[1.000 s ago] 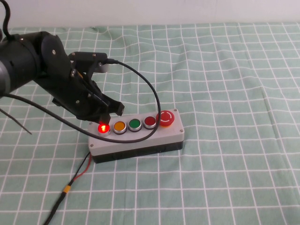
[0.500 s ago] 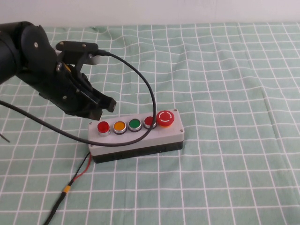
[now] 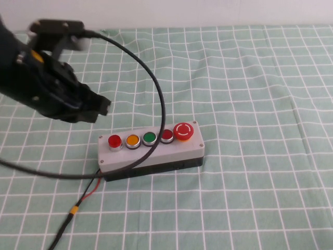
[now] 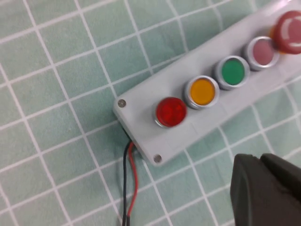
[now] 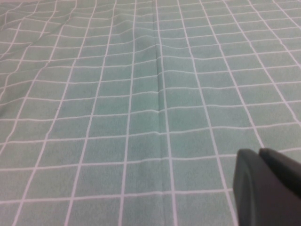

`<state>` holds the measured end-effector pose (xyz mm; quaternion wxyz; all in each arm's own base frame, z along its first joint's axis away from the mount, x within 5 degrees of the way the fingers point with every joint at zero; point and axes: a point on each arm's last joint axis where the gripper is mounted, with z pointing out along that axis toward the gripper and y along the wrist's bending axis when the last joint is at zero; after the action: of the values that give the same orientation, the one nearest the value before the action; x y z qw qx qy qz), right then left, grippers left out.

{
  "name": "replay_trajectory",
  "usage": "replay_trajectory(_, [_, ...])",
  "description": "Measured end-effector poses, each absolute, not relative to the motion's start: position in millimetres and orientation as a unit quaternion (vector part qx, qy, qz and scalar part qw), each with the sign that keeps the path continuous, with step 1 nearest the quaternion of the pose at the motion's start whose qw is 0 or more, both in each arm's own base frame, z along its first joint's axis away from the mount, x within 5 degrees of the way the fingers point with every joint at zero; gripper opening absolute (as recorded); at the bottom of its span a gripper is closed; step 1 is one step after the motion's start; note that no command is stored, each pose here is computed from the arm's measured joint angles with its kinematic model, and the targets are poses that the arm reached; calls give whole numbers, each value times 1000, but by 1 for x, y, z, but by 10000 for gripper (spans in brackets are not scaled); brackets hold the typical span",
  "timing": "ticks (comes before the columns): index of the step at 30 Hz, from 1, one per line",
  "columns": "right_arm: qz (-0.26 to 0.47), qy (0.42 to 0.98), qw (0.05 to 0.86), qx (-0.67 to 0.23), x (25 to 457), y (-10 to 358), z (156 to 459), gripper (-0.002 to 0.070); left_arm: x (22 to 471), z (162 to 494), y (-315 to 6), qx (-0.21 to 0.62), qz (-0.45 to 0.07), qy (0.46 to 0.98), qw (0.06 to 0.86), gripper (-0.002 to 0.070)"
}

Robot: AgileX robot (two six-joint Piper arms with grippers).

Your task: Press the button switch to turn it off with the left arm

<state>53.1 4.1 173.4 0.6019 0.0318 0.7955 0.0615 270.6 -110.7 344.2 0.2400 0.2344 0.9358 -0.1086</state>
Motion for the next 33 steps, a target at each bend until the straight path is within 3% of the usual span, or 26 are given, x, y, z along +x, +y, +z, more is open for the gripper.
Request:
replay_trajectory(9, [61, 796, 602, 32, 53, 4, 173, -17, 169, 429, -76, 245, -120, 889, 367, -3])
replay_trajectory(18, [61, 796, 602, 32, 53, 4, 173, -17, 70, 460, -42, 254, -125, 848, 448, -2])
replay_trajectory(23, [61, 796, 602, 32, 53, 4, 173, -17, 49, 464, -35, 253, -126, 834, 473, -2])
replay_trajectory(33, [61, 796, 602, 32, 53, 4, 173, -17, 51, 464, -36, 250, -128, 838, 468, -2])
